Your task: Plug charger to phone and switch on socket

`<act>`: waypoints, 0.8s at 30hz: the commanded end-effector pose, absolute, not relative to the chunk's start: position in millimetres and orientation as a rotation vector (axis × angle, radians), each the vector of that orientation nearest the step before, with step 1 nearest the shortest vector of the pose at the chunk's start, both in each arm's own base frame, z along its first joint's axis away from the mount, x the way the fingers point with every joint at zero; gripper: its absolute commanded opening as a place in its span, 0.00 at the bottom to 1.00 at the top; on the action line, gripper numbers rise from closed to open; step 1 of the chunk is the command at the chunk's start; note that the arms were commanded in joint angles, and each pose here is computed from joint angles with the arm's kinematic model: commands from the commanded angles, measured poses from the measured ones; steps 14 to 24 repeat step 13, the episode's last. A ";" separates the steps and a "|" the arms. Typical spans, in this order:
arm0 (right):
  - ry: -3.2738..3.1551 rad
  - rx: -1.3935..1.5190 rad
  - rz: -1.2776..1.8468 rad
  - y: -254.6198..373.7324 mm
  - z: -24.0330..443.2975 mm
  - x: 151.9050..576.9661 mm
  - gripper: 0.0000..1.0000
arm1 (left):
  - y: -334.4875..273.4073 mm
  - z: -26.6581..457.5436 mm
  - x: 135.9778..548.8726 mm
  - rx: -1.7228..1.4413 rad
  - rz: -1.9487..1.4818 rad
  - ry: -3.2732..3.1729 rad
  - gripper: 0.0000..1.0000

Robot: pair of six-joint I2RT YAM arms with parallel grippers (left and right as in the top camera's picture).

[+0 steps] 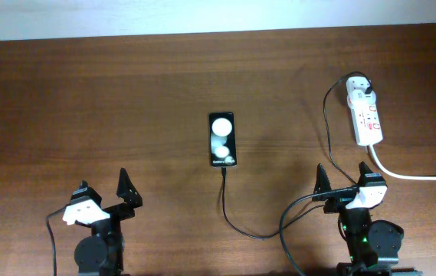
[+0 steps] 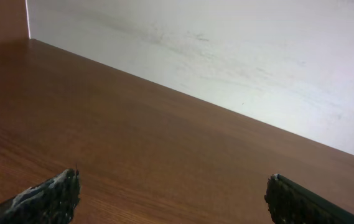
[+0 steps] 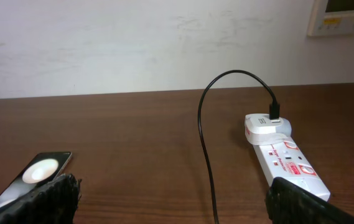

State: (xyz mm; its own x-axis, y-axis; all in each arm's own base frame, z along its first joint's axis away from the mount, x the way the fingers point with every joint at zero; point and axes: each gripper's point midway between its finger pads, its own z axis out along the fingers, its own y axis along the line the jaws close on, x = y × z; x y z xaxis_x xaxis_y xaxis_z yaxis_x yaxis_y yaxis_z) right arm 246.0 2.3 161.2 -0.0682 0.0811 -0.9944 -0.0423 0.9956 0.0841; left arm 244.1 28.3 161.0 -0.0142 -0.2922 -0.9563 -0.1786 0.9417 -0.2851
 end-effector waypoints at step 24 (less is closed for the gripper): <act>1.636 0.040 0.102 1.9 158.9 245.9 0.99 | 29.2 159.8 244.0 -0.359 -0.076 1.597 0.99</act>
